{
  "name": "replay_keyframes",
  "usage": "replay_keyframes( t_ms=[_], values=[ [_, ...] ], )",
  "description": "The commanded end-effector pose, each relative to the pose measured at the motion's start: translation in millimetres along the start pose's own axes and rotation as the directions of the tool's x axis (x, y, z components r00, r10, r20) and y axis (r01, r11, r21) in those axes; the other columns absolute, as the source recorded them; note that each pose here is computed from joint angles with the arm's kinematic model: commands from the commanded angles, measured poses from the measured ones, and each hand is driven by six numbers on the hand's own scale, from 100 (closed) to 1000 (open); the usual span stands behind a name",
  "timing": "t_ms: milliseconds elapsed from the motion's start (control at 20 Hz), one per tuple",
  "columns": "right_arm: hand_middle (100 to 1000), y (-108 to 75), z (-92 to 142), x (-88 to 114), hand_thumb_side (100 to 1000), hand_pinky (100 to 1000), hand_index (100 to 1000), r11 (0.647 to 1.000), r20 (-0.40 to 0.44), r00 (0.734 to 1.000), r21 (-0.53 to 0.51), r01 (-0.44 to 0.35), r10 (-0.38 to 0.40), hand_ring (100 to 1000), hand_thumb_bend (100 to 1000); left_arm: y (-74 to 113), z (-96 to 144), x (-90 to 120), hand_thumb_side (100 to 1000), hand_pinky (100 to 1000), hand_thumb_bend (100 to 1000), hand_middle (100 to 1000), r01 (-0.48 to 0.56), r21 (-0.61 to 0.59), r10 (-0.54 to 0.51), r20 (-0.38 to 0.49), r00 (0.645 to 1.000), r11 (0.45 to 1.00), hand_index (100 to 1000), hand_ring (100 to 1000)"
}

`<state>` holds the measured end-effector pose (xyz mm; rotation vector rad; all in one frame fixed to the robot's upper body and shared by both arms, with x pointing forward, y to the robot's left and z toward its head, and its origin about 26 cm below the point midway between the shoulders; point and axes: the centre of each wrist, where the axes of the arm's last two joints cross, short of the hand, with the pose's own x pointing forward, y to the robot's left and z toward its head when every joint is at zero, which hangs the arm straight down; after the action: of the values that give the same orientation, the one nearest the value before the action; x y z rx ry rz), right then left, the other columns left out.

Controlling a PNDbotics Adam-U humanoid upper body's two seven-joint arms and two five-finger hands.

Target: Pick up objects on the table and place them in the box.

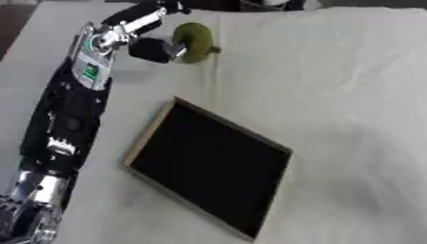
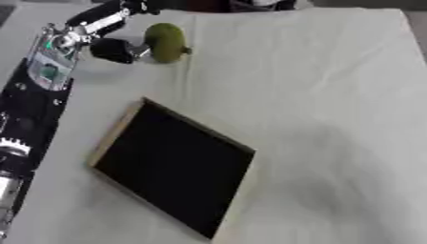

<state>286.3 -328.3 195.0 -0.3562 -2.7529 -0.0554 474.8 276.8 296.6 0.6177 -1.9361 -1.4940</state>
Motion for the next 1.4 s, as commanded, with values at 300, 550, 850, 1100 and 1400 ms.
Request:
replay_keyframes(
  t_ms=[300,550,850,1100,1400],
  values=[
    [580,3.4,-5,4,624,744,731,1.0,0.019,0.999,0.01,0.025,-0.025,731,100,28.0,2,5,590,1000,100,1000,0.063,0.027,-0.062,-0.025,0.998,0.998,1000,961],
    [576,5.8,-6,3,619,744,731,0.999,0.012,0.999,0.005,0.036,-0.036,729,100,30.1,3,1,469,1000,100,1000,0.125,0.052,-0.121,-0.069,0.99,0.991,1000,969],
    [572,9.5,-4,3,614,743,729,0.999,-0.004,0.999,0.011,0.047,-0.047,731,100,28.1,2,-3,334,1000,100,1000,0.186,0.072,-0.177,-0.117,0.977,0.98,1000,969],
    [572,12.3,-4,3,613,744,730,0.998,-0.009,0.999,0.026,0.052,-0.052,734,100,27.2,2,-6,391,1000,100,1000,0.195,0.066,-0.183,-0.15,0.971,0.979,1000,970],
    [571,15.1,-5,3,613,745,730,0.998,-0.006,0.998,0.033,0.063,-0.062,735,100,25.4,3,-11,483,1000,100,1000,0.171,0.037,-0.161,-0.186,0.969,0.985,1000,970]
  ],
)
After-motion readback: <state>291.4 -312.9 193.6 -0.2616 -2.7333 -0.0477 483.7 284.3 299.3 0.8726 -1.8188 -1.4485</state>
